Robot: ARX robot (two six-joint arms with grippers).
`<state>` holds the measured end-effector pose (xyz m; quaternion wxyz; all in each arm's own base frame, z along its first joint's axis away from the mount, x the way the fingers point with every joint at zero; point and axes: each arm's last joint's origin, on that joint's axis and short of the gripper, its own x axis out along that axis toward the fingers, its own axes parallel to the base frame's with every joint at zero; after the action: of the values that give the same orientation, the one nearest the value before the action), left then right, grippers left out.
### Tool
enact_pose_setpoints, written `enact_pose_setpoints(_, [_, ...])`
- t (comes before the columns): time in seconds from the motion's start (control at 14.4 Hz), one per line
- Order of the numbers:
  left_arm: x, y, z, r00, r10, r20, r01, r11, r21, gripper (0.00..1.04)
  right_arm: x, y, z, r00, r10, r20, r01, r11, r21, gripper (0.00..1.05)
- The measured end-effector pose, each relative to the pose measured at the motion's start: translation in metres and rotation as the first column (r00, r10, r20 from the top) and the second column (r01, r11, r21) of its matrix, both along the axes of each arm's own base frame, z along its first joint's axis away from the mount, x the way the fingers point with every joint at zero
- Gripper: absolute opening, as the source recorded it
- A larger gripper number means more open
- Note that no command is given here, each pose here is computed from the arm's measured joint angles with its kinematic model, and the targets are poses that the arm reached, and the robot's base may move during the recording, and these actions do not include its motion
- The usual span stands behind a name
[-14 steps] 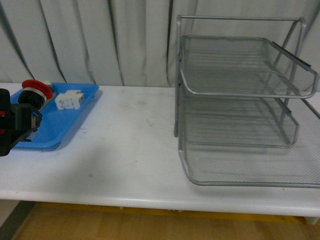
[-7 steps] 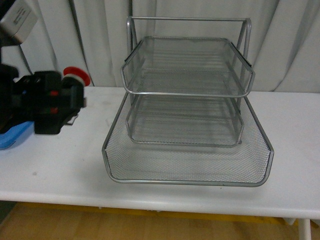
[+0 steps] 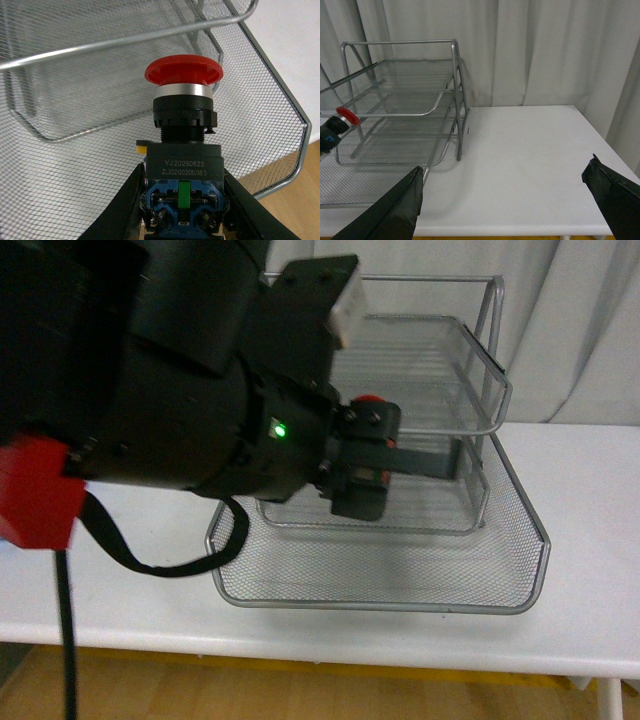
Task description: Place button on rack with both arms
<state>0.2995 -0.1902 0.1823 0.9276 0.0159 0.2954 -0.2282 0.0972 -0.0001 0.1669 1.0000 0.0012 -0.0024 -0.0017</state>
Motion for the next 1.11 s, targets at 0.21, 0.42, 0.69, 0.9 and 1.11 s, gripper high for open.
enact_pose_setpoints(0.21, [0.009,-0.019,-0.021,0.997,-0.027,-0.073,0.03,0.998,0.049,0.36,0.0,0.0,0.0,1.0,0.0,0.0,0.0,1.0,0.0,0.98])
enact_pose_setpoints(0.42, [0.037,-0.041,-0.038,0.992,-0.003,-0.127,0.017,0.994,0.109,0.36,0.0,0.0,0.0,1.0,0.0,0.0,0.0,1.0,0.0,0.98])
enact_pose_setpoints(0.69, [0.065,-0.052,-0.046,0.986,0.039,-0.162,-0.018,0.992,0.126,0.42,0.0,0.0,0.0,1.0,0.0,0.0,0.0,1.0,0.0,0.98])
enact_pose_setpoints(0.9, [0.075,-0.055,-0.041,0.986,0.062,-0.153,-0.048,0.995,0.092,0.77,0.0,0.0,0.0,1.0,0.0,0.0,0.0,1.0,0.0,0.98])
enact_pose_setpoints(1.11, [0.059,-0.045,-0.024,0.991,0.05,-0.12,-0.044,0.998,0.052,0.99,0.0,0.0,0.0,1.0,0.0,0.0,0.0,1.0,0.0,0.98])
